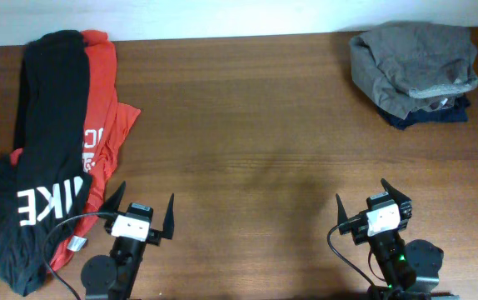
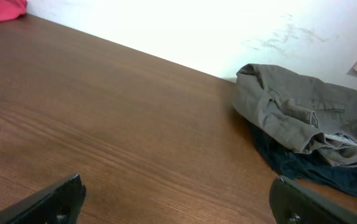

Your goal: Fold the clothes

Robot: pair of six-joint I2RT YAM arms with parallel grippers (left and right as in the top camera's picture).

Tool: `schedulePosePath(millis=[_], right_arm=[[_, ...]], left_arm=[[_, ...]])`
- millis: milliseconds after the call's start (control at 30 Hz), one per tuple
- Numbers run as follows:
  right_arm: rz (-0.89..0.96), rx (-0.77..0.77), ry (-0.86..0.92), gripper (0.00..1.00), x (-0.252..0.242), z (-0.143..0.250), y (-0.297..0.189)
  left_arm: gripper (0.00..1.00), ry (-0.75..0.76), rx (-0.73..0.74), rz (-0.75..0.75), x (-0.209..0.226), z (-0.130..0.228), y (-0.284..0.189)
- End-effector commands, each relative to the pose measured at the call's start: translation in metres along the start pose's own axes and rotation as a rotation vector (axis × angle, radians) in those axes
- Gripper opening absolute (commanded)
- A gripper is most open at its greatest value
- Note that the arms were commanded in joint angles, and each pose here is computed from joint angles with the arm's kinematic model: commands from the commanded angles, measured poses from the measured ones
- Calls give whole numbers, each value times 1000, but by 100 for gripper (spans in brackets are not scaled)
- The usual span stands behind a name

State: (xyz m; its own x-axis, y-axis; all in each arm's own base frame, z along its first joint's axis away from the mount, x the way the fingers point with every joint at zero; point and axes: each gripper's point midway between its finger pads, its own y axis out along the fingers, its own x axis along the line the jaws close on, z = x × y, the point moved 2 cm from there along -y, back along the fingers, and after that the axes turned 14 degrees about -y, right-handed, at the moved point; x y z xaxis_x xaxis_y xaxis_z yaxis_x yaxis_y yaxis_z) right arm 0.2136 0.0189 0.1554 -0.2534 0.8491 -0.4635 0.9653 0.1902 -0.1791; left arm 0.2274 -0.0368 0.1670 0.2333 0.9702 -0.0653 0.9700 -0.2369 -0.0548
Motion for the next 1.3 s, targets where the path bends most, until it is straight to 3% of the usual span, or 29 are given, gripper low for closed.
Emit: schedulePosePath(millis=[0,1267], right_arm=[[6,4,12,99,0,2,0],[6,4,12,99,0,2,0]], left_arm=[[99,47,22,6,-1,9,-4],[99,39,1,-19,5,4,-6]])
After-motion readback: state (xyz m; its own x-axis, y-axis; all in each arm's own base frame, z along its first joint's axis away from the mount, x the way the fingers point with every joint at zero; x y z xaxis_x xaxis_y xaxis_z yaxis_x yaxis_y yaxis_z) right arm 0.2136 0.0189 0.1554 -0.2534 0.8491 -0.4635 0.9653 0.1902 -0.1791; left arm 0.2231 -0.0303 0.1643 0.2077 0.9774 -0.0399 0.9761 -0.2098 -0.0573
